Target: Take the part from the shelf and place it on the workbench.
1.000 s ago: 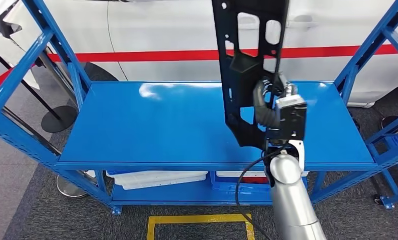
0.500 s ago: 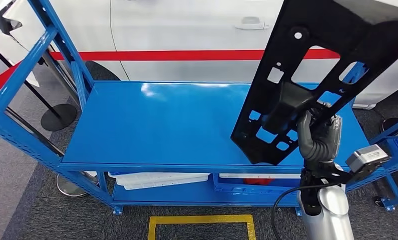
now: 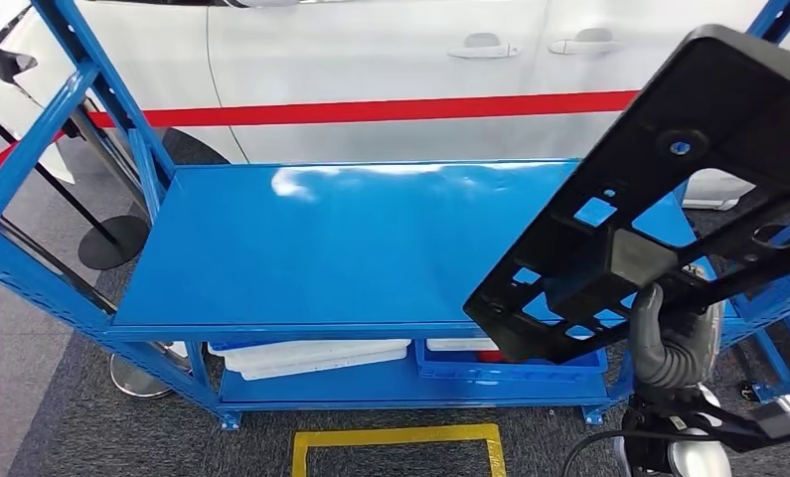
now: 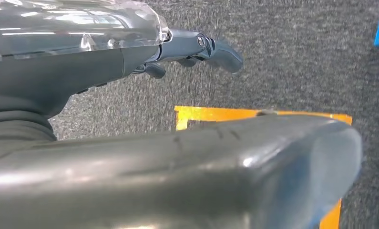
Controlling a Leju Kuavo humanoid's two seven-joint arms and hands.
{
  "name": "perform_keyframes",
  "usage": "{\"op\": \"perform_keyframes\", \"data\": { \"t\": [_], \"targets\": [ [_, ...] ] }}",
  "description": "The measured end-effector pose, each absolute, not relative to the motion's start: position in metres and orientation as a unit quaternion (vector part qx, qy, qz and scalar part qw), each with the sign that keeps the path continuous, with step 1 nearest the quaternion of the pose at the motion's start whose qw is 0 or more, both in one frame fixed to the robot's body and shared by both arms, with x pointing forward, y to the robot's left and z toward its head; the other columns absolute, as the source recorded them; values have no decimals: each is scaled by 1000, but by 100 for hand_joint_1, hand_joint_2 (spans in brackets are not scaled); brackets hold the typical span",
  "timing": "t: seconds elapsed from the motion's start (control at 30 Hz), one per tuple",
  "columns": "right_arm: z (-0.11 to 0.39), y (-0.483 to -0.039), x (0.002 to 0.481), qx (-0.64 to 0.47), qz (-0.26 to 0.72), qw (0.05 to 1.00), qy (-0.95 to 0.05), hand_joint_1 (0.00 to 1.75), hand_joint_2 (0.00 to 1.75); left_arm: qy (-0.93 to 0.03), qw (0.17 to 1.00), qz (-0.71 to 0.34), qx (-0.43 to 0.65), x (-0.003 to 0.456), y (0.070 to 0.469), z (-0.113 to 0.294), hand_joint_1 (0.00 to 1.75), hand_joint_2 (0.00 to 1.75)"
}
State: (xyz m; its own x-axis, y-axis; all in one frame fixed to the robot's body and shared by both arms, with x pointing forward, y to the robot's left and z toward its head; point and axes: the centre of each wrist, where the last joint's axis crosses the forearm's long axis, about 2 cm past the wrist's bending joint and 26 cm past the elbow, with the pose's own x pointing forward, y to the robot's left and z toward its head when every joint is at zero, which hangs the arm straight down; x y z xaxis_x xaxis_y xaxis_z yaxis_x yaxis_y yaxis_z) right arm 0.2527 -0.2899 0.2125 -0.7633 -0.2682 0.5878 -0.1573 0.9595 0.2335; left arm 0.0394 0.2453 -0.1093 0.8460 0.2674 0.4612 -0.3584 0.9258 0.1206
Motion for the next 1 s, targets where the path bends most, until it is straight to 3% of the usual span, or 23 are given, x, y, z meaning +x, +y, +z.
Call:
{"op": "perform_keyframes", "data": {
  "t": [0.43,1.0],
  "targets": [
    [203,-284,227,150,-92,305,-936,175,175,-213,954,181,109,40,250,-110,0,0],
    [165,-269,177,145,-90,359,-918,175,175,-164,953,212,139,42,246,-109,0,0]
  ]
}}
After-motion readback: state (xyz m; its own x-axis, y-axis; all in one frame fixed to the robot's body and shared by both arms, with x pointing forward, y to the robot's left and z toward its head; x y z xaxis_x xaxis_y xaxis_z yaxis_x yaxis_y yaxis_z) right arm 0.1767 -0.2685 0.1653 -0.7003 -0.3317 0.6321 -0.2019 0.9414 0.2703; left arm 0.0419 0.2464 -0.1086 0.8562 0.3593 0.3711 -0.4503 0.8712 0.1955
